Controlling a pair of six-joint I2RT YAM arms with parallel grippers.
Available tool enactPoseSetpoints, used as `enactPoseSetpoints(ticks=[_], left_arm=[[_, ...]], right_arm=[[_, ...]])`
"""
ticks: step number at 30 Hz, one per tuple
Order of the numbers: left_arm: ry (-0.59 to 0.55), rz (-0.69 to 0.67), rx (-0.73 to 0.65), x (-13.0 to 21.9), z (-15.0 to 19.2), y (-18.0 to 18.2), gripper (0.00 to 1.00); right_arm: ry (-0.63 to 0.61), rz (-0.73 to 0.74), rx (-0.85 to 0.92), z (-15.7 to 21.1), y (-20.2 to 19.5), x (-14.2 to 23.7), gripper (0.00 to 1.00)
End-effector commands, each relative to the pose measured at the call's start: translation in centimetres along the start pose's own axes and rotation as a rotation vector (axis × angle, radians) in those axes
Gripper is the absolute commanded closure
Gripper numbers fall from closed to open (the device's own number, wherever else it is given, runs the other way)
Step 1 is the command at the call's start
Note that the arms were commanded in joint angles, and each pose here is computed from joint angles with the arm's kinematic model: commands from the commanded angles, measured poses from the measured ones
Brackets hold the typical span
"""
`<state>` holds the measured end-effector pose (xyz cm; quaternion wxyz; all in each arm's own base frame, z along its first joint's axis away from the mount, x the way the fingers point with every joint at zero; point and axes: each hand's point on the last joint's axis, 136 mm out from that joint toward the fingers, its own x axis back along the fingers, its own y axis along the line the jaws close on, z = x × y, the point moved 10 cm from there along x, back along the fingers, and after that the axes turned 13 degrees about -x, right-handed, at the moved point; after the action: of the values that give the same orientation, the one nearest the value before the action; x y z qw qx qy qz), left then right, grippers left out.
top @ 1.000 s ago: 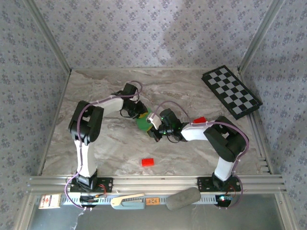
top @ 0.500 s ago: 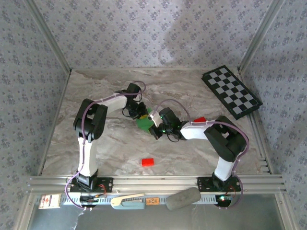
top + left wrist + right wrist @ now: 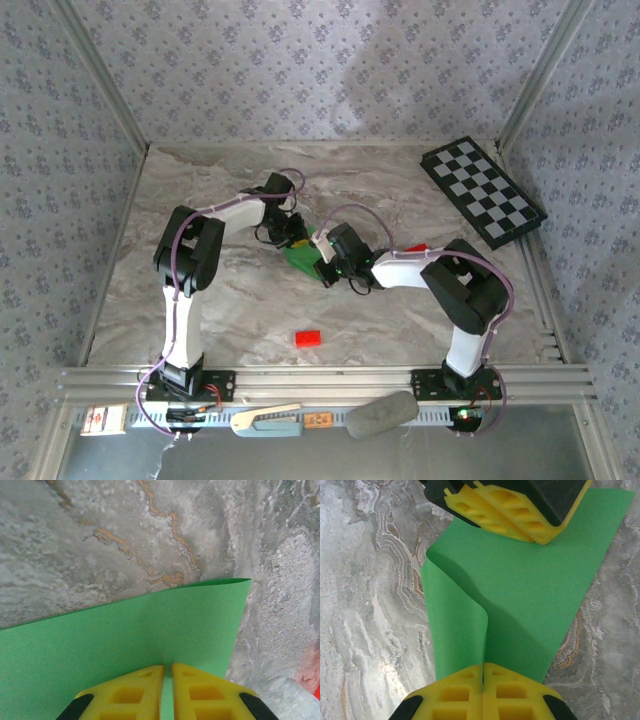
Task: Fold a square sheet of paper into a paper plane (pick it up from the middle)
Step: Third fold the triangle at the center of the table.
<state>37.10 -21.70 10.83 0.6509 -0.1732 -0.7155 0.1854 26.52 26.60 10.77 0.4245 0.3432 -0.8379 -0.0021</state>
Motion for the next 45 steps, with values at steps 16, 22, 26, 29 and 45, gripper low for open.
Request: enactPoseSetpoints(ticks=[16, 22, 26, 29, 45], left_arm=[[0.087, -0.034, -0.003, -1.9, 1.2, 0.6, 0.86], [0.088, -0.033, -0.005, -2.0, 1.2, 0.6, 0.86], [0.09, -0.032, -0.004, -2.0, 1.3, 0.6, 0.86], [0.088, -0.031, -0.005, -2.0, 1.3, 0.6, 0.86], [0.083, -0.029, -0.002, -1.8, 1.3, 0.5, 0.86]], right_arm=[[0.025, 0.056, 0.028, -0.4, 0.2, -0.8, 0.95], [0.034, 0.065, 0.029, -0.3, 0.1, -1.0, 0.95], [0.038, 0.061, 0.033, -0.3, 0.2, -1.1, 0.95], [0.045, 0.066, 0.033, -0.2, 0.2, -1.2, 0.95], [0.069, 0.087, 0.035, 0.3, 0.0, -1.6, 0.95]])
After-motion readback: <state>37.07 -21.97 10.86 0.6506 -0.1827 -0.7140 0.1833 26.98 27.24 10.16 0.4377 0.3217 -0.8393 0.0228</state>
